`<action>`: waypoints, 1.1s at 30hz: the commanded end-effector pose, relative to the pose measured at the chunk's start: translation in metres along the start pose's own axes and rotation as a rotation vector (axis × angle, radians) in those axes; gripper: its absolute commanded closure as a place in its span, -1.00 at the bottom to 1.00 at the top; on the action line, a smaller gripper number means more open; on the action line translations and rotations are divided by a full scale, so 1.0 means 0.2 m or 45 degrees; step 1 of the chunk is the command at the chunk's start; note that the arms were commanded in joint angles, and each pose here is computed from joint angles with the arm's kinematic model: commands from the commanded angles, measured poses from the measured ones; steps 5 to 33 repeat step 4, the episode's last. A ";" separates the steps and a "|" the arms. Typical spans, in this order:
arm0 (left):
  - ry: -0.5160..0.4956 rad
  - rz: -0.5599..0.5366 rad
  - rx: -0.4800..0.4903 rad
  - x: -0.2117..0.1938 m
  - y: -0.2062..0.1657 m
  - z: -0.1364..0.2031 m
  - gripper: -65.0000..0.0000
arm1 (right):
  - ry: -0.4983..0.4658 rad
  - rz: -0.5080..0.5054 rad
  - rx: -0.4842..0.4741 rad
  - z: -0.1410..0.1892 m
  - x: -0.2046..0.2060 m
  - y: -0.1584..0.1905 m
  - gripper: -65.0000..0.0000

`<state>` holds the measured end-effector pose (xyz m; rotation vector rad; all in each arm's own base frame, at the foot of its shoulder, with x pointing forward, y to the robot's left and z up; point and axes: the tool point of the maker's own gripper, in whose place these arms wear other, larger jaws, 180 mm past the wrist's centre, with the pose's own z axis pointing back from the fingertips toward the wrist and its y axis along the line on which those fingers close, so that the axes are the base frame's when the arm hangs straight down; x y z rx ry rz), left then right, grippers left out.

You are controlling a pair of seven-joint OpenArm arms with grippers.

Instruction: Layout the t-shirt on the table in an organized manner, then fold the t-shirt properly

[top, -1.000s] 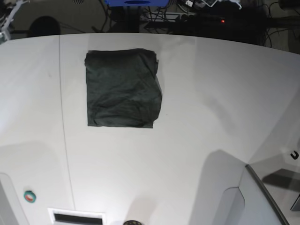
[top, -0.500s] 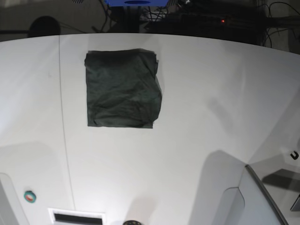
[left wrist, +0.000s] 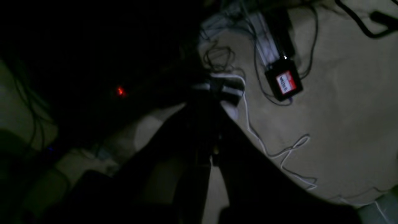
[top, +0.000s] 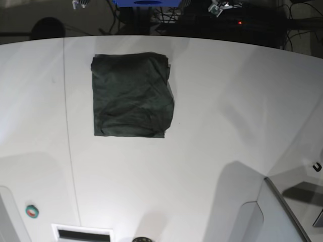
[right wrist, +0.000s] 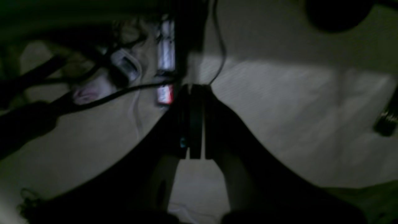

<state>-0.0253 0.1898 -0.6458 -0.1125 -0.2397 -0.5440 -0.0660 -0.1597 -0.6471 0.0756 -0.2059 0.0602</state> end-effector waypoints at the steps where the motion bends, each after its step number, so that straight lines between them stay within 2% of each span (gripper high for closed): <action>1: 0.015 -0.004 -0.010 -0.04 -0.01 0.01 1.00 | 0.053 0.018 -0.025 0.04 -0.10 -0.05 0.98; 4: 0.017 0.000 -0.011 -0.04 -0.02 0.01 1.00 | -0.003 0.043 -0.045 0.03 -0.01 -0.13 0.98; 33: 0.017 0.000 -0.011 -0.04 -0.02 0.01 1.00 | -0.003 0.043 -0.045 0.03 -0.01 -0.13 0.98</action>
